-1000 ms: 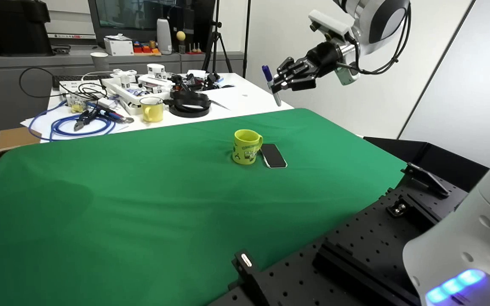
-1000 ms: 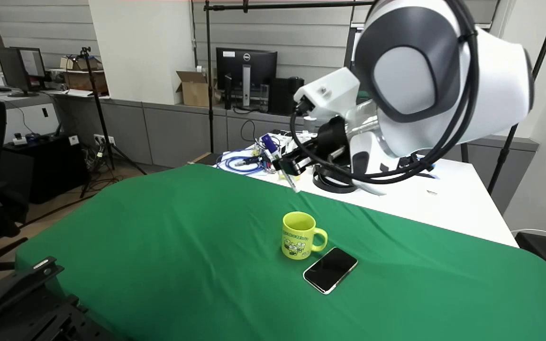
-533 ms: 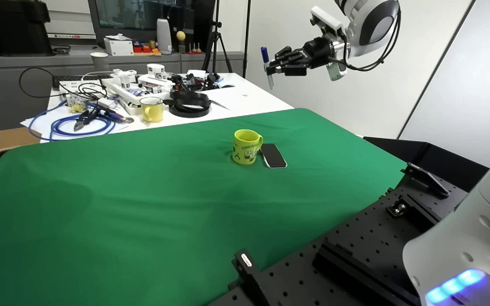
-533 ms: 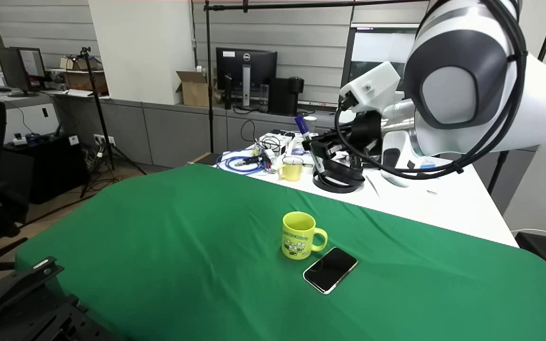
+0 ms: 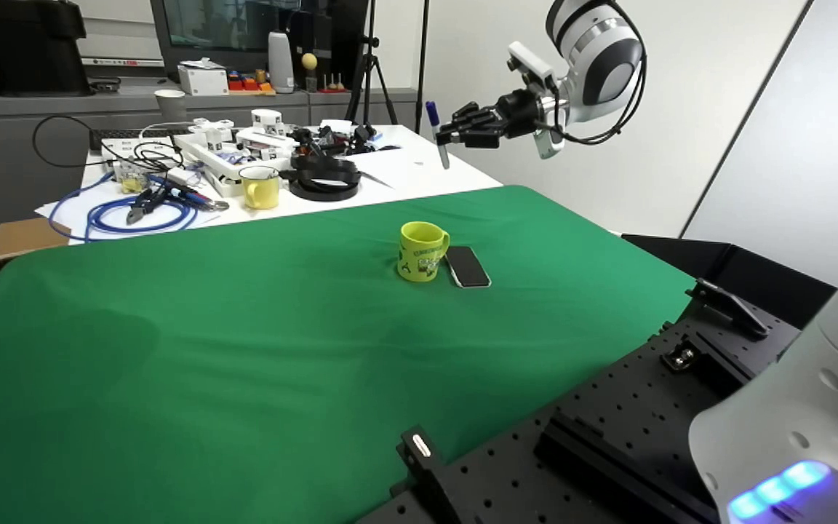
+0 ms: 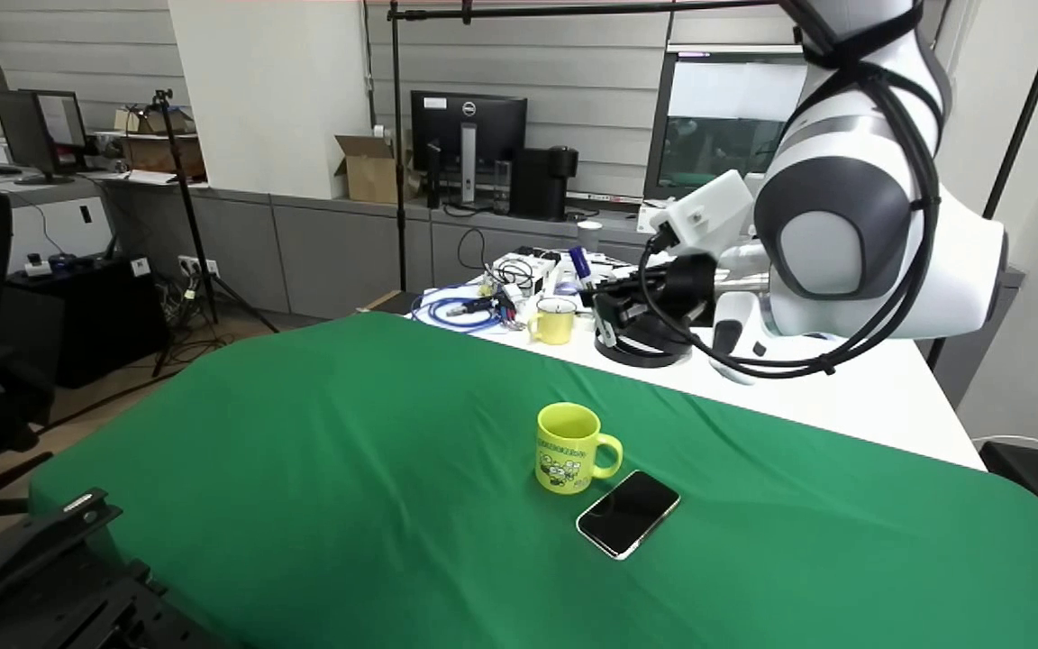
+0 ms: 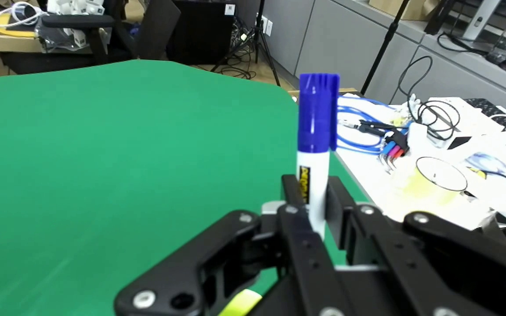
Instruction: Put the marker inside the mug cup
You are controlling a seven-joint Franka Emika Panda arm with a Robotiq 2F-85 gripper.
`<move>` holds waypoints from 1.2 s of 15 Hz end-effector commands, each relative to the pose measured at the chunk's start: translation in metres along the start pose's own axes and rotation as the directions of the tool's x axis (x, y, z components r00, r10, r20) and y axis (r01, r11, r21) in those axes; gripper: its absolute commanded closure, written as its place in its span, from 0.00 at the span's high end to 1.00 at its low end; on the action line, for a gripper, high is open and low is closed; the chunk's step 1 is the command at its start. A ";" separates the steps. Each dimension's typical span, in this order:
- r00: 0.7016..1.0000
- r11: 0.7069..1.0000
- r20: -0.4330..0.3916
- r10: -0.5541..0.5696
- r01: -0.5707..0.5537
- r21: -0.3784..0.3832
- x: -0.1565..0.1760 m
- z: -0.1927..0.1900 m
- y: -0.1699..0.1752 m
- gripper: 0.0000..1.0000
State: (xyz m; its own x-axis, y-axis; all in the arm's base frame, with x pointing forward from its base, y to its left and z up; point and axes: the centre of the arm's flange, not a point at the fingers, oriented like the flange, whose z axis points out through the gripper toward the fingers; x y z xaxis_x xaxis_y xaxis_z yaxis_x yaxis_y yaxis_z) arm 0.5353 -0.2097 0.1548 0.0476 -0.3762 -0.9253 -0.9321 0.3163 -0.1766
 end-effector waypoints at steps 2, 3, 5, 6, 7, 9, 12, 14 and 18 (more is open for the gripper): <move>0.997 0.997 0.012 0.070 -0.070 -0.023 0.037 0.022 -0.007 0.05; 0.997 0.997 0.012 0.076 -0.075 -0.030 0.043 0.027 -0.005 0.05; 0.996 0.995 0.018 0.090 -0.089 -0.044 0.054 0.036 -0.002 0.05; 0.995 0.995 0.019 0.093 -0.092 -0.049 0.059 0.041 -0.001 0.05; 0.995 0.994 0.018 0.098 -0.097 -0.053 0.063 0.045 -0.002 0.05; 0.995 0.993 0.016 0.102 -0.101 -0.058 0.072 0.050 -0.004 0.05; 0.994 0.993 0.012 0.111 -0.111 -0.050 0.087 0.054 -0.010 0.05; 0.992 0.991 0.005 0.123 -0.123 -0.047 0.097 0.057 -0.014 0.05; 0.986 0.985 -0.011 0.164 -0.164 -0.045 0.122 0.067 -0.015 0.05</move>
State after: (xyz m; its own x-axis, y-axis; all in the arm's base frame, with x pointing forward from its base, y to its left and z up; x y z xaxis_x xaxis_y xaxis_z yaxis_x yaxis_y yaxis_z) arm 0.5586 -0.1956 0.0419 -0.0617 -0.3456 -0.9364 -0.9494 0.3099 -0.0518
